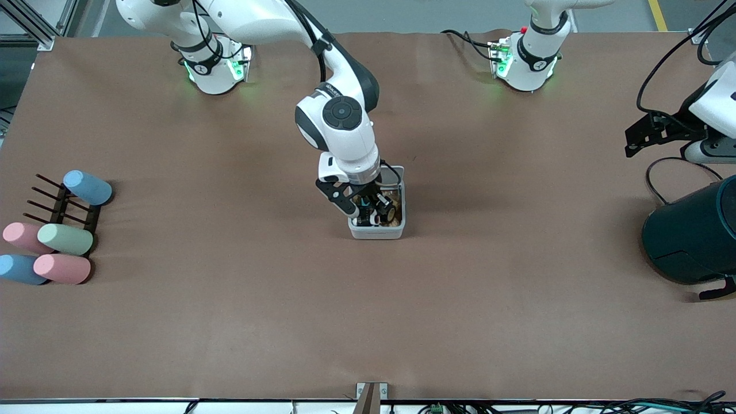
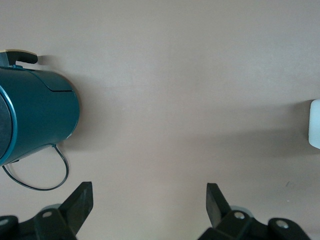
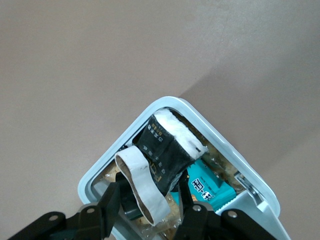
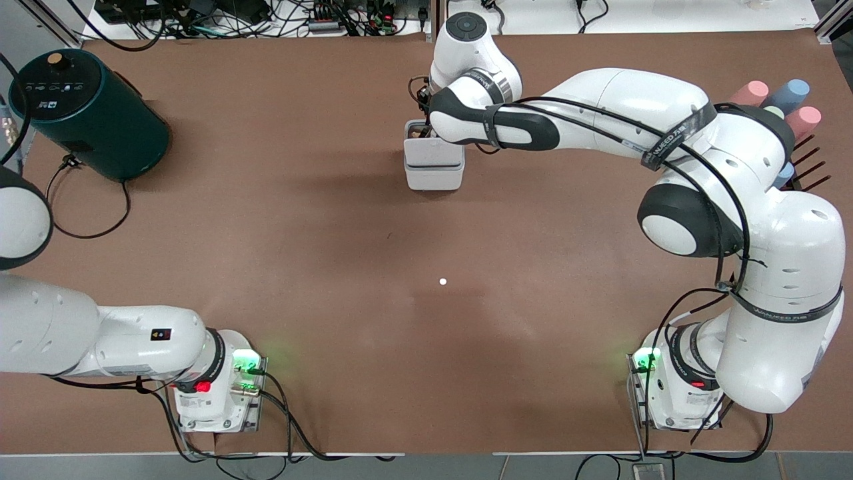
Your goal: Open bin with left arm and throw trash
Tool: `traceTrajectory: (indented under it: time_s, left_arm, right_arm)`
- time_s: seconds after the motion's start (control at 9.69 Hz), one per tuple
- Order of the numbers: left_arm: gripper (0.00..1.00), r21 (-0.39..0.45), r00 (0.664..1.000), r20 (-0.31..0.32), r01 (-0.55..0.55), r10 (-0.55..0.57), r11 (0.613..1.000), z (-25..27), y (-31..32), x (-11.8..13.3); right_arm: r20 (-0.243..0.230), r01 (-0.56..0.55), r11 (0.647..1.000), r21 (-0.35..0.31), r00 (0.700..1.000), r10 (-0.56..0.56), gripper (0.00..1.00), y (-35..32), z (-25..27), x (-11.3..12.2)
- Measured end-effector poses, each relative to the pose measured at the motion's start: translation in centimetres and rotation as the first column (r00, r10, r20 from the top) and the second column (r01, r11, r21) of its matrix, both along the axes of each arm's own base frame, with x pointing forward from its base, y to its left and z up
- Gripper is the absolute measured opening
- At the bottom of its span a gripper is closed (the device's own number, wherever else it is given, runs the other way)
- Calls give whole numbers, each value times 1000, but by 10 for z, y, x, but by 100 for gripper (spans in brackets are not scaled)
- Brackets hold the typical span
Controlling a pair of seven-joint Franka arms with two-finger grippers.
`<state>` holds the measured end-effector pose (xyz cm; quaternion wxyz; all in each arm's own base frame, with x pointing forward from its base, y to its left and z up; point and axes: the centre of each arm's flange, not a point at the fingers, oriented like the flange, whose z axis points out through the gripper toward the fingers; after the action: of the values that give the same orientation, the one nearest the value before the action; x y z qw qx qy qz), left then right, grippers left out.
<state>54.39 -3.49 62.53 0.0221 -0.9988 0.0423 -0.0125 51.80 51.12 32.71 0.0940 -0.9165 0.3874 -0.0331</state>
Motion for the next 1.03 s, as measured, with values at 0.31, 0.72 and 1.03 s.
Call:
traceTrajectory:
  time_s: [0.31, 0.72, 1.03]
  left_arm:
    - [100, -3, 1000, 5, 14, -14, 1000, 1, -2, 0]
    - [100, -7, 1000, 20, -4, 4, 1000, 5, 7, 6]
    - [100, -9, 999, 28, -21, 21, 1000, 7, 7, 12]
  right_arm:
    - [-47, 46, 999, -15, 998, -47, 56, -21, 34, 15]
    - [-188, 82, 993, -83, 978, -96, 53, -193, 146, 74]
    - [-292, -121, 991, -65, 951, 97, 55, -331, 207, 76]
